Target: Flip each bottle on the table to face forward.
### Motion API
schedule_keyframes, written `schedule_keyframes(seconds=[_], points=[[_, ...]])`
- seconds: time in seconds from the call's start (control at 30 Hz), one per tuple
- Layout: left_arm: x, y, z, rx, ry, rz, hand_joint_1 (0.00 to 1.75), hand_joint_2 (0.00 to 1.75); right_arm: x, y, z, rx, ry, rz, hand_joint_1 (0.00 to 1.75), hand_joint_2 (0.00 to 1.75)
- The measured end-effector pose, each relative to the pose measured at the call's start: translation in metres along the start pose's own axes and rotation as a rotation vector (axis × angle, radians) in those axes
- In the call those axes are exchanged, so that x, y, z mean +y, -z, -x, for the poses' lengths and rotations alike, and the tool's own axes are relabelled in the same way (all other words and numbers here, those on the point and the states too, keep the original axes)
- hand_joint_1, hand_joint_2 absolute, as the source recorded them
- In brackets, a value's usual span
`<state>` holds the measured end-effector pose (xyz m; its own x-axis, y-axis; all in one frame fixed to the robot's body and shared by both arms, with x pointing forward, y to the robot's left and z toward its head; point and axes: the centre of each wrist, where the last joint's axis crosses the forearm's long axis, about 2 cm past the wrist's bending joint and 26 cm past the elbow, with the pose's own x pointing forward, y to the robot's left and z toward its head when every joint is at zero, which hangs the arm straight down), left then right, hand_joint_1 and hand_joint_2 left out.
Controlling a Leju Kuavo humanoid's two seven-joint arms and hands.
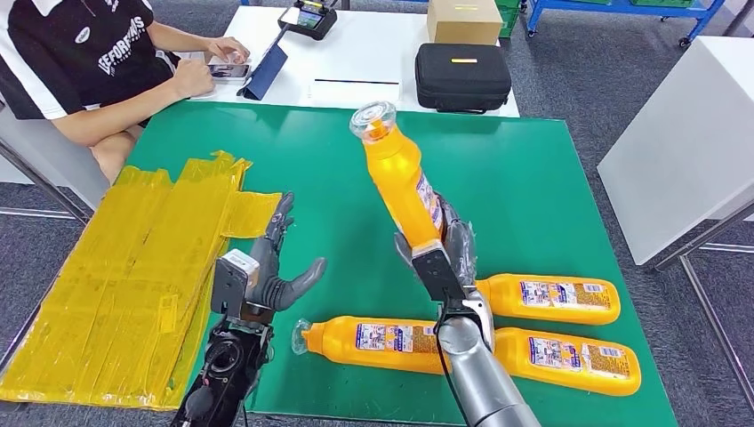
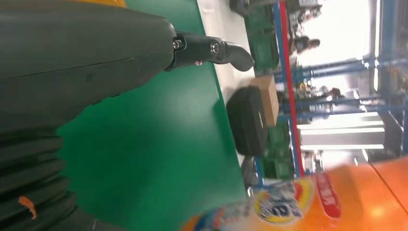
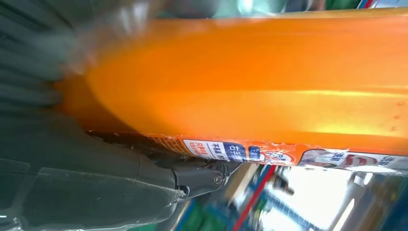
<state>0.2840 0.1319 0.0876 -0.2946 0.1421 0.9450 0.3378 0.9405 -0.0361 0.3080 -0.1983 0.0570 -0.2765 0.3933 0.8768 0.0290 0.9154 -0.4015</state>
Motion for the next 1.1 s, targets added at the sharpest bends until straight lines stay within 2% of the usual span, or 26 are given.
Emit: schedule_keyframes(seconds=[0.37, 0.67, 1.1], points=[[-0.001, 0.023, -0.011, -0.015, 0.004, 0.054, 0.0, 1.75, 0.021, -0.002, -0.009, -0.036, 0.139, -0.189, 1.75, 1.75], [-0.002, 0.027, -0.012, -0.019, 0.009, 0.065, 0.0, 1.75, 0.03, -0.003, -0.012, -0.037, 0.136, -0.247, 1.75, 1.75], [-0.007, 0.029, -0.01, -0.003, -0.017, 0.081, 0.0, 1.75, 0.049, -0.003, -0.019, -0.048, 0.042, -0.326, 1.75, 1.75]])
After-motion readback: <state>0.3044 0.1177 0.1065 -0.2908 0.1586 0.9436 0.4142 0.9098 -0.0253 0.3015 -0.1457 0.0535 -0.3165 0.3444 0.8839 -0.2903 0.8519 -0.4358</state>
